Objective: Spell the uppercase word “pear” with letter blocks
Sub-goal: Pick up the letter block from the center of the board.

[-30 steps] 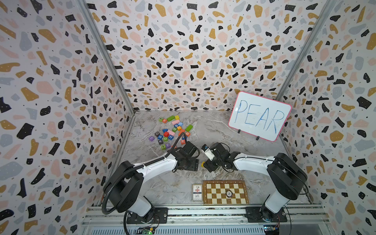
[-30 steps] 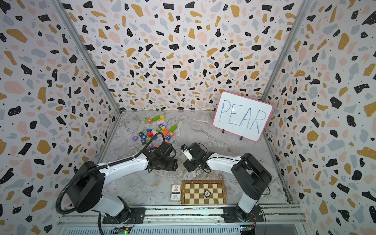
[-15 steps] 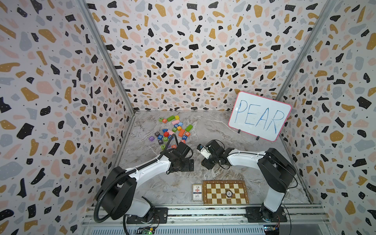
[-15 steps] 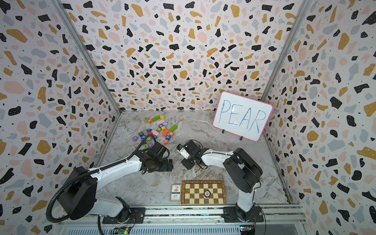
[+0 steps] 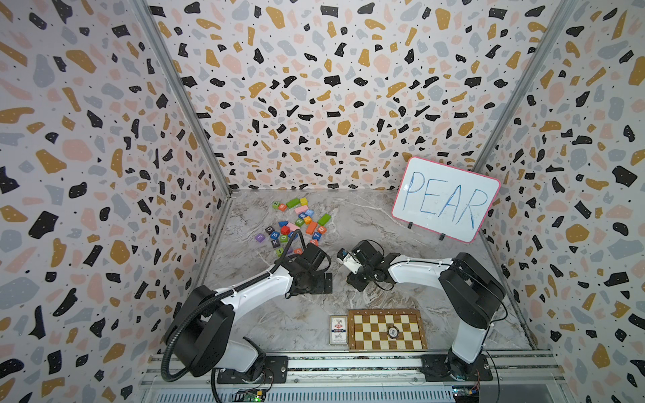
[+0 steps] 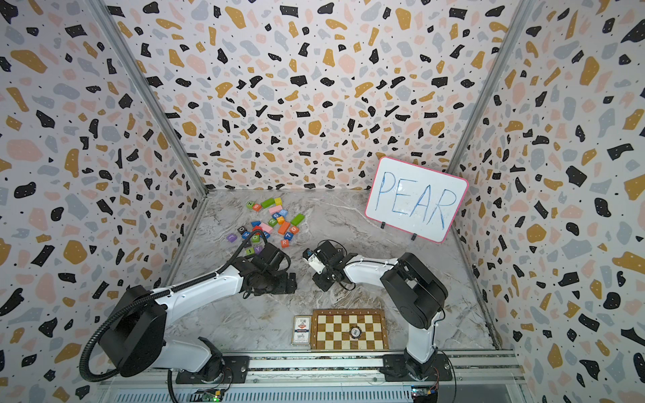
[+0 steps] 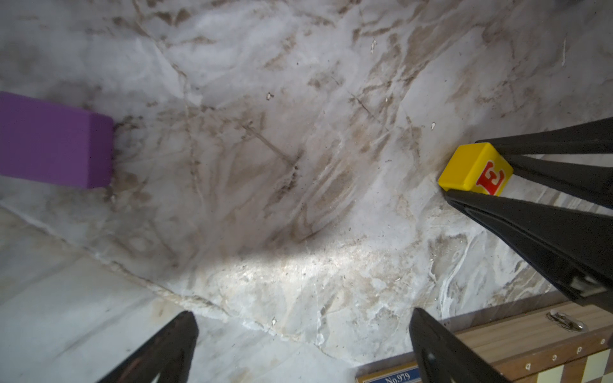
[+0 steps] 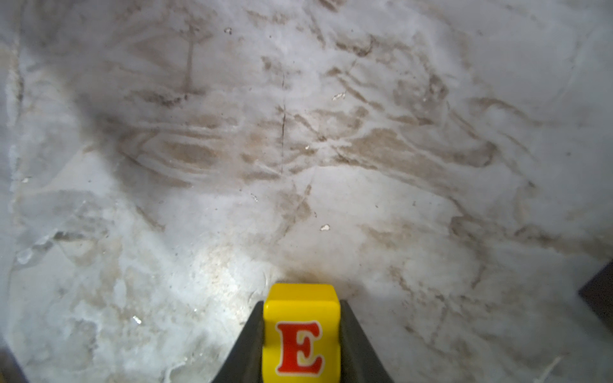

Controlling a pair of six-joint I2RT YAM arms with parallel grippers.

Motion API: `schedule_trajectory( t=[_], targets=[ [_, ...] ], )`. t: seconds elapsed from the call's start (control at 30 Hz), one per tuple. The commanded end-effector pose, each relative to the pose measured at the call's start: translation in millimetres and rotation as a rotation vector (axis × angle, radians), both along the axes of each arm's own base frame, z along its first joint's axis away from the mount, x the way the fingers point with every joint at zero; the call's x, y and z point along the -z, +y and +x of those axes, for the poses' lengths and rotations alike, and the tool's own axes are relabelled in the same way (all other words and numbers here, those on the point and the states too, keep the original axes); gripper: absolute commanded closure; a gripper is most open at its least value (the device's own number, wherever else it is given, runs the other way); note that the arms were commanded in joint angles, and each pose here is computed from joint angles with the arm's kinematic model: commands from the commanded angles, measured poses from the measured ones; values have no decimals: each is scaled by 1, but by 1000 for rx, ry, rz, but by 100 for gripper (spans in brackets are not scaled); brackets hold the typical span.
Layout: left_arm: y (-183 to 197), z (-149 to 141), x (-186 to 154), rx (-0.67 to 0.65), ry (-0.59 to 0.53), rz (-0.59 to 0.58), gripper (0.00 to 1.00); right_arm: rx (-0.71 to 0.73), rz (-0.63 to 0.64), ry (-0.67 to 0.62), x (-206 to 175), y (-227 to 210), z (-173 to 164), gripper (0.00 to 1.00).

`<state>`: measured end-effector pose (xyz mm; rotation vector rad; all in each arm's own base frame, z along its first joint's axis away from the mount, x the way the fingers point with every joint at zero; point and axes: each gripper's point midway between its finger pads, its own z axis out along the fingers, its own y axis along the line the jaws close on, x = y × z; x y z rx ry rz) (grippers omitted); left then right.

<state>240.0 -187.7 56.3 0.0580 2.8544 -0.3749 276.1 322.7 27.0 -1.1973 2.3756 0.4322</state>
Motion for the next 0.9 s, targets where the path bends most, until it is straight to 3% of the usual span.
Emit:
schedule_trajectory(
  t=[0.0,0.2,0.33,0.43,0.63,0.87],
  targets=[
    [-9,9,-8,14,-16,-33,1,49,36,-14,-28,0,1,75],
    [-45,34,-32,66,-58,-144,1,298,140,-63,-64,-44,36,76],
    [-70,54,-45,92,-91,-227,1,526,222,-82,-76,-97,68,87],
    [-86,66,-51,116,-102,-268,1,622,244,-84,-75,-119,87,87],
    [-109,85,-52,163,-92,-304,1,701,241,-33,-57,-131,114,89],
    [-112,94,-46,157,-72,-350,1,726,222,1,-38,-128,123,89]
  ],
)
